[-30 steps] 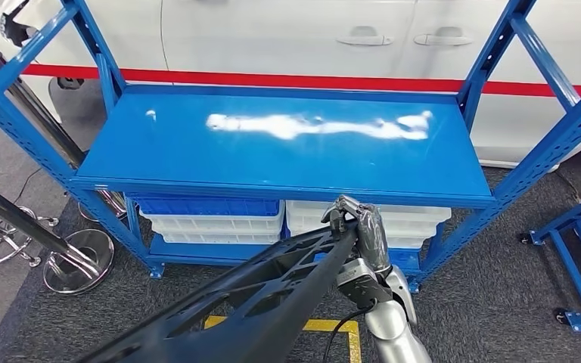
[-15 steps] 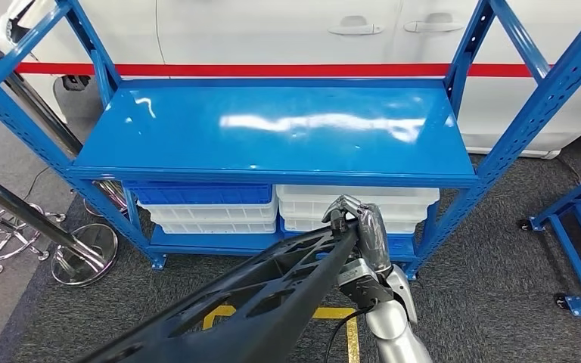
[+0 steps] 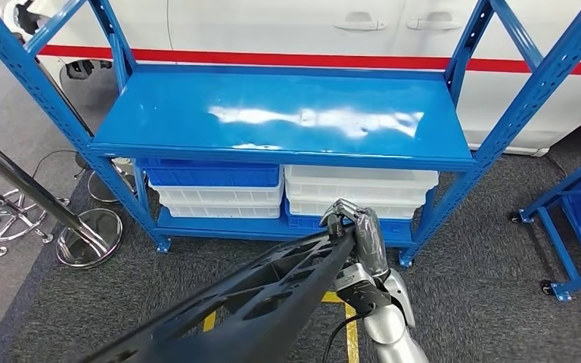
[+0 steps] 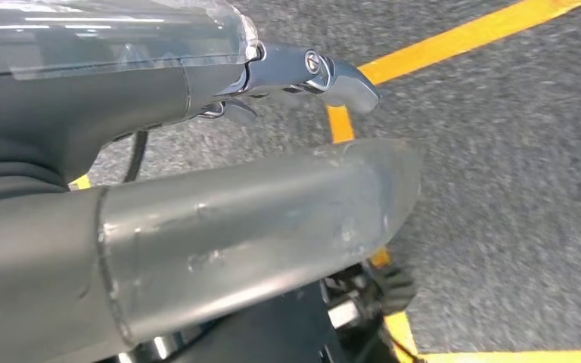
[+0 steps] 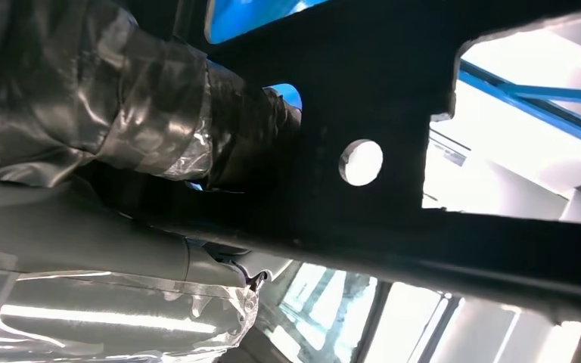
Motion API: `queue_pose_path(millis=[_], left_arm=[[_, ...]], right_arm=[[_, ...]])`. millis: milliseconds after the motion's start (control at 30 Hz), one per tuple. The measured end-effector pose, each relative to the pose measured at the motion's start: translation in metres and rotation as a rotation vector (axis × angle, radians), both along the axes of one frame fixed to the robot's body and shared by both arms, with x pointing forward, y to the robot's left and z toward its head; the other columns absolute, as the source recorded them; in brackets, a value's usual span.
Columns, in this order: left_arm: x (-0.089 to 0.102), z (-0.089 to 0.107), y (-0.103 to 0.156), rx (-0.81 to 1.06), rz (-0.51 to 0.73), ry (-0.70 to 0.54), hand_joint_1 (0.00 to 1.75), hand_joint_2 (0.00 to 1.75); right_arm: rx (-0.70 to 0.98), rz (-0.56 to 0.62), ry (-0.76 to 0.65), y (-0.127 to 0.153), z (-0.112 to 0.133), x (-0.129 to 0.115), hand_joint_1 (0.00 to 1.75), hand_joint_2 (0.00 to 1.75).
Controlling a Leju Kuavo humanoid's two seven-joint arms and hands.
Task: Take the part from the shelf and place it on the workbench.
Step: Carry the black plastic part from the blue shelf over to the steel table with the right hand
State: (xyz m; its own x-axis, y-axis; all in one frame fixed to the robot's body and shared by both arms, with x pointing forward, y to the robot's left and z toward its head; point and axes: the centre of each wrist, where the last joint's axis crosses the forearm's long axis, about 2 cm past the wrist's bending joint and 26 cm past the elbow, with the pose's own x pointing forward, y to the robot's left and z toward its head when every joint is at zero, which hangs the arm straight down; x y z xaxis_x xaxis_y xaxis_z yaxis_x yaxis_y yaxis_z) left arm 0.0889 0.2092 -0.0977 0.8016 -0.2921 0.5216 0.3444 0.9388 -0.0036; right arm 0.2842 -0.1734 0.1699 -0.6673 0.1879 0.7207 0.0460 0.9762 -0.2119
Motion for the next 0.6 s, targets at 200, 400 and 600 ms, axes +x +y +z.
queue_pose_path(millis=[200,400,600], left_arm=[[-0.0008,-0.0002,0.0000,0.000,0.000,0.002,0.00,0.00],[-0.0024,-0.0005,0.0002,-0.001,-0.001,0.005,0.00,0.00],[-0.0025,-0.0005,0.0002,-0.001,-0.001,0.005,0.00,0.00]], right_arm=[[0.000,-0.001,0.002,-0.0004,-0.0011,-0.0012,1.75,0.00],[0.001,0.000,0.001,-0.0002,-0.0010,-0.0016,1.75,0.00],[0.002,0.001,0.003,0.0001,-0.0016,-0.0022,1.75,0.00]])
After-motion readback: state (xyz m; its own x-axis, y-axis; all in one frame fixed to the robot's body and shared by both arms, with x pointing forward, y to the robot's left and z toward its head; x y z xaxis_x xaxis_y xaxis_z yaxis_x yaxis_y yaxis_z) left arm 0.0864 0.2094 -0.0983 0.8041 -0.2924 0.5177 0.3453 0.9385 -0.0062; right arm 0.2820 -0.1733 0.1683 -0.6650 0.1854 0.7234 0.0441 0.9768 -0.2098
